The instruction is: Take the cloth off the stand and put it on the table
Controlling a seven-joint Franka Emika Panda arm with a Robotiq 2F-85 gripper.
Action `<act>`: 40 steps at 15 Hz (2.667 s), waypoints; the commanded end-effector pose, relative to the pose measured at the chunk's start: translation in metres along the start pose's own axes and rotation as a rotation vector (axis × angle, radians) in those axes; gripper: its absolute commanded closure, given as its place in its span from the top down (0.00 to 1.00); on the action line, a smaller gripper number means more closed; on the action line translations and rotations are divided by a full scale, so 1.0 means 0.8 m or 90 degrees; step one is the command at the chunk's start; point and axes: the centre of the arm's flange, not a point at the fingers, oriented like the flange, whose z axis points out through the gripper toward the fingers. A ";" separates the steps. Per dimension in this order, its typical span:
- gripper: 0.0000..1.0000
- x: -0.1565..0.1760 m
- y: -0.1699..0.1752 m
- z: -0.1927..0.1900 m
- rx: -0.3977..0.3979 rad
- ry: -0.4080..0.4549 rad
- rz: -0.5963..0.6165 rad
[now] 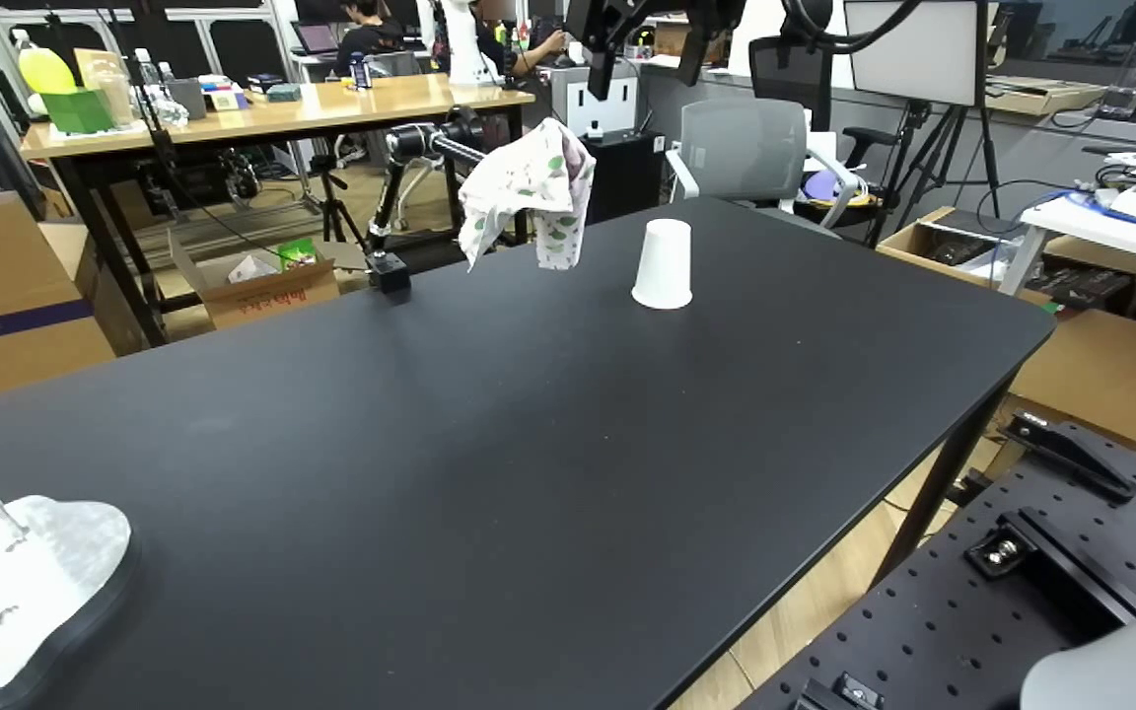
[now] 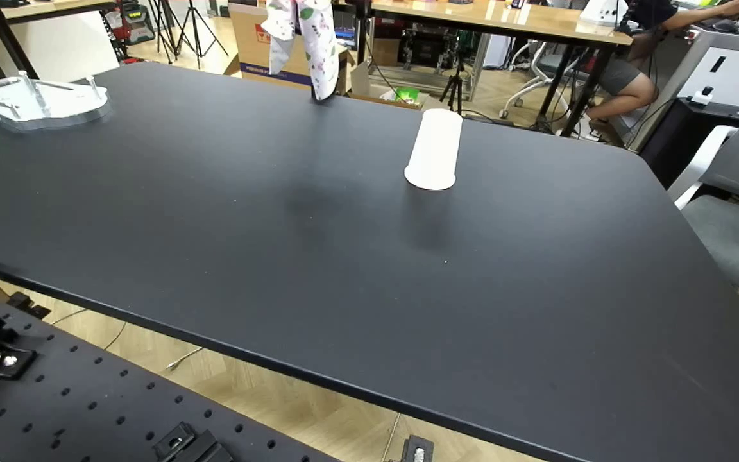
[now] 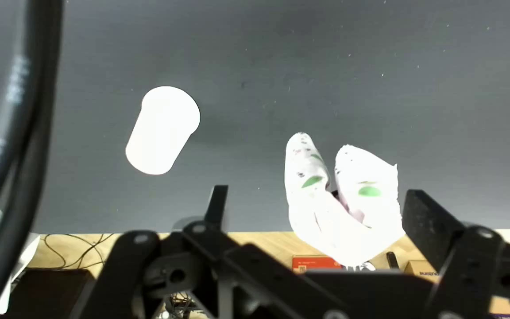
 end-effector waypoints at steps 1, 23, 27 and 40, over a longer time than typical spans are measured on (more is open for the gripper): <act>1.00 0.072 -0.001 0.026 -0.005 -0.001 -0.004; 0.01 0.109 -0.049 0.072 0.057 -0.061 -0.035; 0.01 0.099 -0.050 0.063 0.087 -0.076 -0.031; 0.01 0.006 -0.132 0.076 0.094 -0.157 -0.152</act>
